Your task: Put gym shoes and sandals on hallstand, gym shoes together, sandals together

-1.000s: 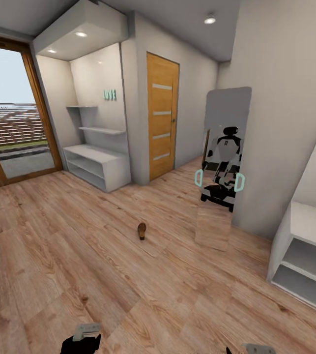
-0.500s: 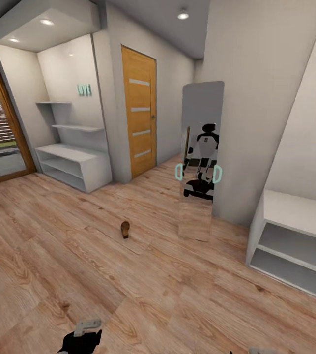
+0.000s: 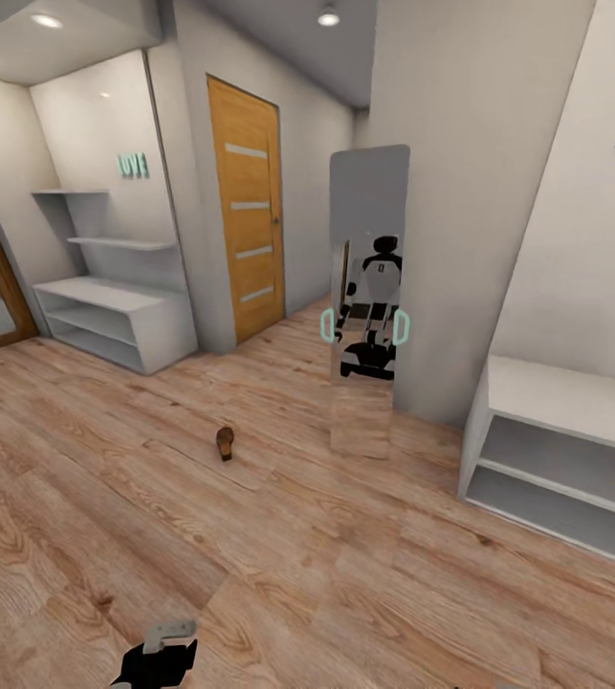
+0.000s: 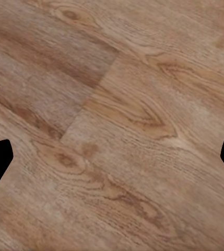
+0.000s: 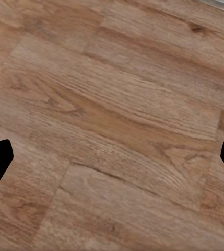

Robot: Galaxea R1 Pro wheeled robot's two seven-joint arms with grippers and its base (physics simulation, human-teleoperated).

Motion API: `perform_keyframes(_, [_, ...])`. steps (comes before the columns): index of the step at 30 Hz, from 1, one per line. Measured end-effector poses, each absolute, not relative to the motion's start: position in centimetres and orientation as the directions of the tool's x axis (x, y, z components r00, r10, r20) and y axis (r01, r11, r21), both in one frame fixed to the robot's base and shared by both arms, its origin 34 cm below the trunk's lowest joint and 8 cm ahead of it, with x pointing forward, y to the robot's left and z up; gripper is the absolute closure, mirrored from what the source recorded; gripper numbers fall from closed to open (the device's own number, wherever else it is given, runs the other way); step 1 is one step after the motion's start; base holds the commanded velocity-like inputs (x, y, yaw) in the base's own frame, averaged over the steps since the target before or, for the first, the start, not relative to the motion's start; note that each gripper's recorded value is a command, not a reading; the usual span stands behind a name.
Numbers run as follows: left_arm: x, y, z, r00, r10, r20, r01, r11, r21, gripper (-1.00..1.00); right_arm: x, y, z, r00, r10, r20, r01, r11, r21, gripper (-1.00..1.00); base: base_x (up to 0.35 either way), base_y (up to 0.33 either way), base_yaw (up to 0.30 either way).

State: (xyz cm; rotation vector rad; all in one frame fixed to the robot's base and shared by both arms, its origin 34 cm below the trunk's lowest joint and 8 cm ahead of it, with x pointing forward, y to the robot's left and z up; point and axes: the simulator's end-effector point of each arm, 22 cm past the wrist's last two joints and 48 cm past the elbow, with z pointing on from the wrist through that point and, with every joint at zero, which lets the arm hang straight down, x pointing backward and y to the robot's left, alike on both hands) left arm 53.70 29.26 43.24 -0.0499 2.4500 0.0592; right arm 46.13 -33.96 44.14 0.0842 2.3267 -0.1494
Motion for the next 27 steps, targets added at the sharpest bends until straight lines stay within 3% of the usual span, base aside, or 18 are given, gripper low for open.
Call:
perform_keyframes(8, [53.5,29.2,41.6,-0.77,-0.021,-0.638,-0.051,0.998,0.029,-1.0,45.9,-34.2,42.6,-0.687,0.014,-0.726,0.112,0.99,-0.087,-1.0,0.0,0.0,-0.102])
perform_keyframes(27, [52.9,29.2,37.8,-0.767,-0.022,-0.641,-0.052,0.998,0.028,-1.0,45.2,-34.2,38.6,-0.687,0.014,-0.726,0.112,0.99,-0.087,-1.0,0.0,0.0,-0.282])
